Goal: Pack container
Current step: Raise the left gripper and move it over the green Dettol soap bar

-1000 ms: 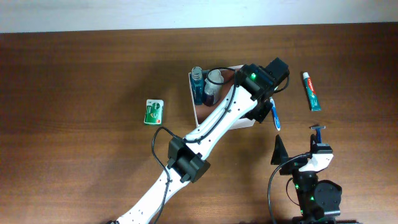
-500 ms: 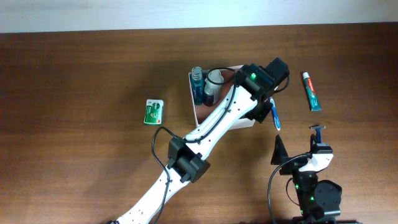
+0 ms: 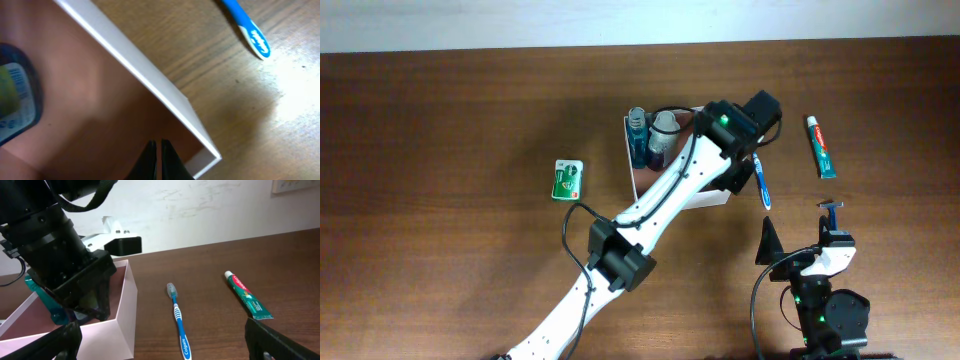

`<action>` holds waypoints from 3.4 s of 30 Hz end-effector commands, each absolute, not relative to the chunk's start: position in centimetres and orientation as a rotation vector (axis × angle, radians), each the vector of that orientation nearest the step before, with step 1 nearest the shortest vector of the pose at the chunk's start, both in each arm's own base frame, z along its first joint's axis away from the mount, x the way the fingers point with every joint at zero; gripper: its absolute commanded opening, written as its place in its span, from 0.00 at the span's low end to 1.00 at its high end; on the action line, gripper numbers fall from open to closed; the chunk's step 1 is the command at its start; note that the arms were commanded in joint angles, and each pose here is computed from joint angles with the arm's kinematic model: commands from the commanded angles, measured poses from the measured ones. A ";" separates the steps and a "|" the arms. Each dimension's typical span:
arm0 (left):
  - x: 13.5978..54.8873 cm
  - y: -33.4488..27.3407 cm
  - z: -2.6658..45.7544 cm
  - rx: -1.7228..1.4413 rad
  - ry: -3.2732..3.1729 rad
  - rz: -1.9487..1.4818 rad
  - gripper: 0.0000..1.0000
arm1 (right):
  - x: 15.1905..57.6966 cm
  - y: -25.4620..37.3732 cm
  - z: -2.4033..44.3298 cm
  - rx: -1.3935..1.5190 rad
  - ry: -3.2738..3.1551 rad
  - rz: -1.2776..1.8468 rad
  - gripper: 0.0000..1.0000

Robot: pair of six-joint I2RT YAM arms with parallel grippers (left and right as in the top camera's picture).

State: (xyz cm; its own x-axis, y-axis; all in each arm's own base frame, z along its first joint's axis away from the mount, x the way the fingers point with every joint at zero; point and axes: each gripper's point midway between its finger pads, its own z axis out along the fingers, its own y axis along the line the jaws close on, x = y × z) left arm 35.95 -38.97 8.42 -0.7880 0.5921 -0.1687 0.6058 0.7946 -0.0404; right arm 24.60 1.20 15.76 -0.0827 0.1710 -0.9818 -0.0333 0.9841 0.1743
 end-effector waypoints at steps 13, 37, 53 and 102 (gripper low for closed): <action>39.7 -34.4 24.8 0.718 2.504 -0.167 0.19 | 24.6 1.4 15.6 0.097 1.649 0.173 0.98; 39.4 -14.1 38.8 0.247 2.400 -0.060 0.80 | 24.6 1.4 15.6 0.097 1.649 0.173 0.98; 39.8 -8.4 19.3 0.071 2.950 0.091 0.87 | 24.6 1.4 15.6 0.097 1.649 0.173 0.98; 40.8 -8.2 3.8 0.010 3.056 -0.020 0.87 | 24.6 1.4 15.6 0.097 1.649 0.173 0.98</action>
